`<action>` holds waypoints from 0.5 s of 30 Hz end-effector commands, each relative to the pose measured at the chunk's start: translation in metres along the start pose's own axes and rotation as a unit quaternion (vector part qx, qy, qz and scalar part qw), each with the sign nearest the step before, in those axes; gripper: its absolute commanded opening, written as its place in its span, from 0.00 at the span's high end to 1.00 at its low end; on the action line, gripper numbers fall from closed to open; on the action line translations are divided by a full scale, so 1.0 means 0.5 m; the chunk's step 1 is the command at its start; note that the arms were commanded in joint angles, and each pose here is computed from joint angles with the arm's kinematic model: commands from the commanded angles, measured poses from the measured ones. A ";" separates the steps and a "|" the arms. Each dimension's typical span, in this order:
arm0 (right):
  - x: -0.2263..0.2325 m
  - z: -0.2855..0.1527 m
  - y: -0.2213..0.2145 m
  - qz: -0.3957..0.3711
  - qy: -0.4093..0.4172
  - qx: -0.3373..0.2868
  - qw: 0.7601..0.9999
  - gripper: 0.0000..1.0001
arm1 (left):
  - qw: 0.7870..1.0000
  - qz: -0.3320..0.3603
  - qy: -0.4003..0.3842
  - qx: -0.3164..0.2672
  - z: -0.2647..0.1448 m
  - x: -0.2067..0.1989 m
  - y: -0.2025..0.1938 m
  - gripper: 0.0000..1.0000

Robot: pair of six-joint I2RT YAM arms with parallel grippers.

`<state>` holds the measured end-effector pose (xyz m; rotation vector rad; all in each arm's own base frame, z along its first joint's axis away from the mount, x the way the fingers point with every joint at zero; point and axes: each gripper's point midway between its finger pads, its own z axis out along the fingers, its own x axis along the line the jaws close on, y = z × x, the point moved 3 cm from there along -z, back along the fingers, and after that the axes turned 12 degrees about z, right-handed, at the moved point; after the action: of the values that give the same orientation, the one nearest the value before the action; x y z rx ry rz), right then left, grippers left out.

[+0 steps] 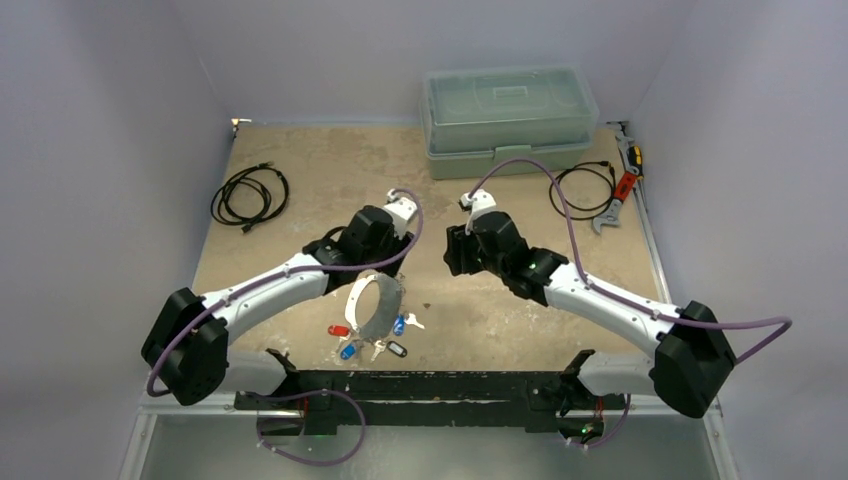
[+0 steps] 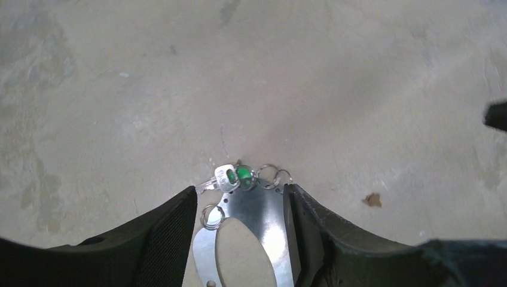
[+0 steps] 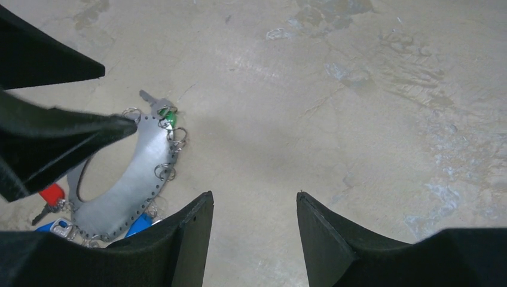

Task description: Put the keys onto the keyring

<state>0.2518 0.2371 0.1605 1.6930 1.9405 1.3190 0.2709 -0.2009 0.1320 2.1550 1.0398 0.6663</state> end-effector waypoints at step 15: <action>-0.043 -0.100 -0.004 0.031 0.016 -0.057 0.998 0.41 | 0.881 0.433 -0.191 0.009 0.063 -0.060 -0.074 0.47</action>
<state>0.2253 0.2005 0.1749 1.6897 1.8450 1.4252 0.2598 -0.2170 0.0905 2.5605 -0.0128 0.6049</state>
